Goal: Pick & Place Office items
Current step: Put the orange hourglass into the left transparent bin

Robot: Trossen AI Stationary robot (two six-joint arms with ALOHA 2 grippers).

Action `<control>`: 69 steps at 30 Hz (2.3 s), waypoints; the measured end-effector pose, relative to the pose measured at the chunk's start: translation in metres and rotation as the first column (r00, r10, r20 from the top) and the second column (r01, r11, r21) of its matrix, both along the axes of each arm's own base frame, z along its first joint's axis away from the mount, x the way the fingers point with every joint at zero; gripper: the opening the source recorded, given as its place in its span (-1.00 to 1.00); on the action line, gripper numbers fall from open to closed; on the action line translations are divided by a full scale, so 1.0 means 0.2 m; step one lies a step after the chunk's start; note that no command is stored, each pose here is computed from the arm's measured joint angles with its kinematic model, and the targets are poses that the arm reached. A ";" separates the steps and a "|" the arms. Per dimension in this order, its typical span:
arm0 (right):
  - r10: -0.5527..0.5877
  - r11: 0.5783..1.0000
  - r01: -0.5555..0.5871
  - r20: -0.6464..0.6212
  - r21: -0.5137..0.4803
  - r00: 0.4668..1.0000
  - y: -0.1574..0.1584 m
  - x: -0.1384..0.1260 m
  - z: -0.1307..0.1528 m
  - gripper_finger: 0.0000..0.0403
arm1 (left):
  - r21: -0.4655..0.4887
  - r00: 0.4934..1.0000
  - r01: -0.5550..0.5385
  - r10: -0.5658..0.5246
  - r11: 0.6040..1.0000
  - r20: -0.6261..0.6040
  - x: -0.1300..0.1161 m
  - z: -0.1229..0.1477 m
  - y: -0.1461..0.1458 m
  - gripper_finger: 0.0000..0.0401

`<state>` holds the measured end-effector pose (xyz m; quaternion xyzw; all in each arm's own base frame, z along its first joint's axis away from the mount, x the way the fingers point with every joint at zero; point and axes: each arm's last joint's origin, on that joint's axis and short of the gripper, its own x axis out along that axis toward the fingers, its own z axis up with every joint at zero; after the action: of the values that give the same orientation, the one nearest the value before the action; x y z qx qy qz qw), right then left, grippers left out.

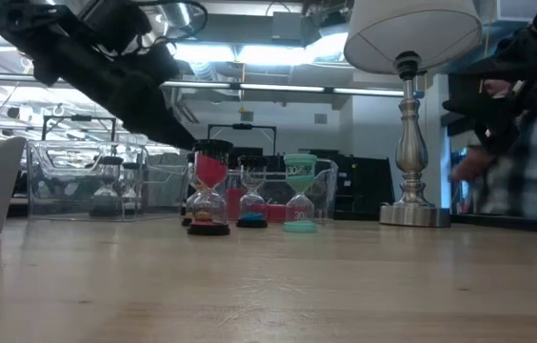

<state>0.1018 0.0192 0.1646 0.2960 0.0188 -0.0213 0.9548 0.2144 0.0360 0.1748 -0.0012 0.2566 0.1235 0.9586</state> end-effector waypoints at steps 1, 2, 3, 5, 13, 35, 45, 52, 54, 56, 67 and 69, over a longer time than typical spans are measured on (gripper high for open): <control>0.000 1.000 0.000 0.000 0.000 1.000 0.00 0.00 0.00 0.11 | -0.005 1.000 -0.007 0.007 1.000 -0.003 0.00 -0.01 0.00 0.45; 0.000 1.000 0.000 0.000 0.000 1.000 0.00 0.00 0.00 0.11 | -0.012 1.000 -0.013 0.013 1.000 -0.006 0.00 -0.01 0.00 0.46; 0.000 1.000 0.000 0.000 0.000 1.000 0.00 0.00 0.00 0.11 | -0.015 1.000 -0.020 0.020 1.000 -0.006 0.00 -0.01 0.00 0.48; 0.000 1.000 0.000 0.000 0.000 1.000 0.00 0.00 0.00 0.11 | -0.013 1.000 -0.029 0.029 0.999 -0.002 0.00 -0.01 0.00 0.52; 0.000 1.000 0.000 0.000 0.000 1.000 0.00 0.00 0.00 0.11 | 0.033 0.999 -0.037 0.036 0.999 0.023 0.01 0.01 0.01 0.76; 0.000 1.000 0.000 0.000 0.000 1.000 0.00 0.00 0.00 0.11 | -0.066 0.992 -0.121 0.123 0.990 0.032 0.08 -0.09 0.08 0.88; 0.000 1.000 0.000 -0.001 0.000 1.000 0.00 0.00 0.00 0.11 | -0.130 0.992 -0.118 0.122 0.984 0.019 0.08 -0.10 0.07 0.55; 0.000 1.000 0.000 -0.001 0.000 1.000 0.00 0.00 0.00 0.11 | -0.142 0.994 -0.104 0.107 0.984 0.019 0.08 -0.10 0.07 0.29; 0.000 1.000 0.000 -0.001 0.000 1.000 0.00 0.00 0.00 0.11 | -0.141 0.994 -0.103 0.107 0.985 0.021 0.08 -0.10 0.07 0.22; 0.000 1.000 0.000 -0.001 0.000 1.000 0.00 0.00 0.00 0.11 | -0.138 0.994 -0.101 0.105 0.985 0.023 0.08 -0.10 0.07 0.15; 0.000 1.000 0.000 0.000 0.000 1.000 0.00 0.00 0.00 0.11 | -0.140 0.992 -0.099 0.109 0.985 0.065 0.09 -0.06 0.07 0.07; 0.000 1.000 0.000 -0.001 0.000 1.000 0.00 0.00 0.00 0.11 | -0.140 0.988 -0.097 0.112 0.985 0.106 0.10 -0.01 0.07 0.07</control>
<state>0.1019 0.0192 0.1644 0.2960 0.0190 -0.0215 0.9548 0.2337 0.0502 0.1726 -0.0860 0.2088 0.1558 0.9616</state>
